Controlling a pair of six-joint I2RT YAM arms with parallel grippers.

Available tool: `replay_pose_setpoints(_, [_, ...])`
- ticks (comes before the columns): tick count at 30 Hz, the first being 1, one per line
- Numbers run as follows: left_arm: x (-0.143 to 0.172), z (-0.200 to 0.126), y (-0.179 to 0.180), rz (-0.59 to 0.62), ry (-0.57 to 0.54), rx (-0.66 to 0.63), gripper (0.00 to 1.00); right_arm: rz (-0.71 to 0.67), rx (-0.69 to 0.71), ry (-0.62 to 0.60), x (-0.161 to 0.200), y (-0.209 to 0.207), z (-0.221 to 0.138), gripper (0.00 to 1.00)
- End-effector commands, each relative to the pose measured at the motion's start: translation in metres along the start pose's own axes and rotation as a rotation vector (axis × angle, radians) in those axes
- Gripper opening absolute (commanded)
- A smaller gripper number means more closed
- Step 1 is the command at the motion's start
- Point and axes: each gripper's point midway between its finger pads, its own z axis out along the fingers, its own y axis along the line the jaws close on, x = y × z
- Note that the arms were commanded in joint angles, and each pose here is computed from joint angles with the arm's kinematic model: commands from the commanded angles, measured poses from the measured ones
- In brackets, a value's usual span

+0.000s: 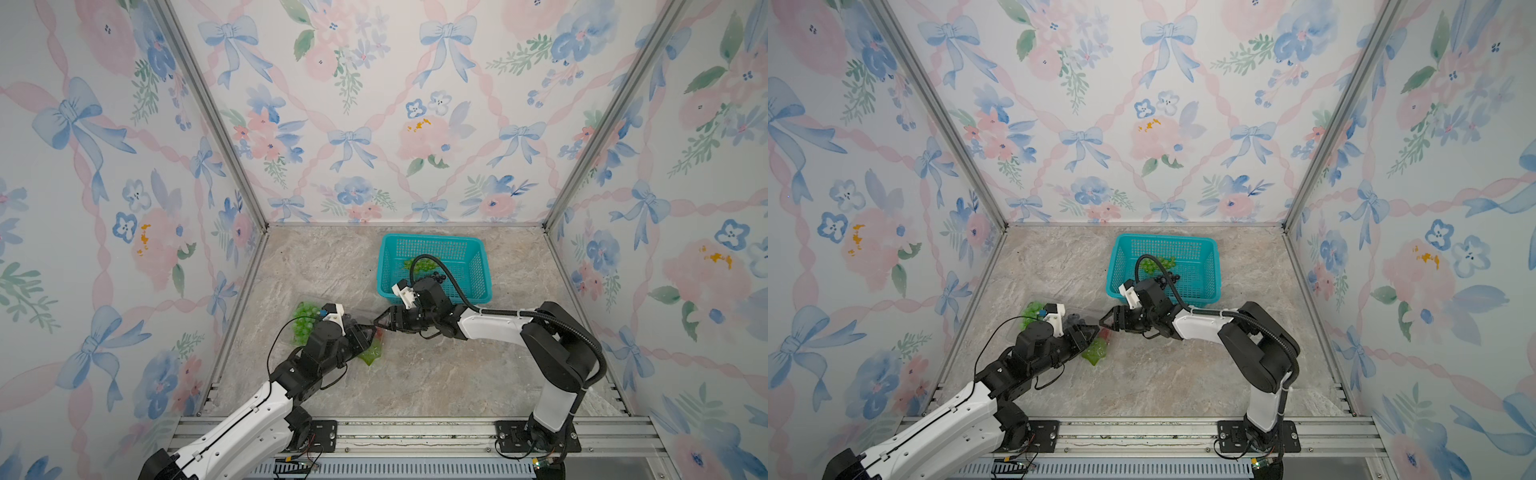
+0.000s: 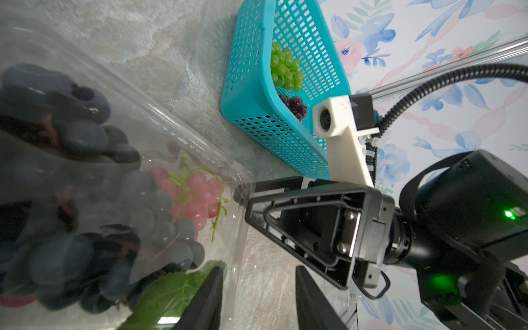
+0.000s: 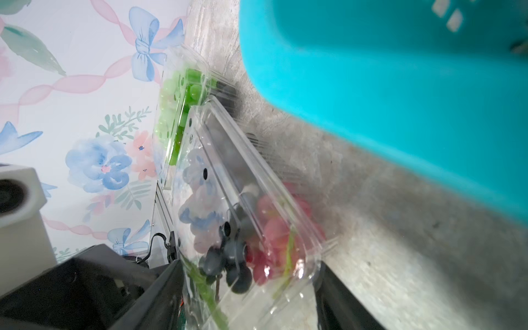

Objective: Pack grapes into containers
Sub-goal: Adjust the packing box at the center of the board.

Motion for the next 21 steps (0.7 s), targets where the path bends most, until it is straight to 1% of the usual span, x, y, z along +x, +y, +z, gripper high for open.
replay_pose_setpoints(1, [-0.006,0.0,-0.005,0.043,-0.013,-0.006,0.45,0.01,-0.051,-0.021,-0.018,-0.001,0.006,0.71])
replay_pose_setpoints(4, [-0.004,0.005,-0.004,0.088,0.011,-0.02,0.45,0.007,-0.039,-0.043,-0.024,-0.006,-0.005,0.71])
replay_pose_setpoints(7, [-0.005,0.012,-0.005,0.157,0.025,-0.042,0.45,0.019,-0.035,-0.064,-0.021,-0.01,-0.025,0.72])
replay_pose_setpoints(11, [-0.007,0.026,-0.01,0.232,0.07,-0.07,0.43,0.044,-0.04,-0.062,0.003,-0.009,-0.043,0.71])
replay_pose_setpoints(13, [-0.01,0.032,-0.014,0.267,0.082,-0.076,0.43,0.049,-0.052,-0.058,0.018,-0.004,-0.047,0.66])
replay_pose_setpoints(16, [-0.018,0.039,-0.014,0.321,0.081,-0.106,0.42,0.036,-0.051,-0.031,0.045,0.006,-0.045,0.54])
replay_pose_setpoints(19, [-0.027,0.045,-0.008,0.356,0.084,-0.143,0.41,0.035,-0.074,-0.021,0.066,0.019,-0.04,0.42])
replay_pose_setpoints(20, [-0.029,0.046,-0.006,0.363,0.082,-0.153,0.41,0.041,-0.09,-0.02,0.07,0.024,-0.038,0.39])
replay_pose_setpoints(21, [-0.031,0.047,-0.003,0.364,0.083,-0.165,0.41,0.047,-0.108,-0.018,0.075,0.028,-0.035,0.39])
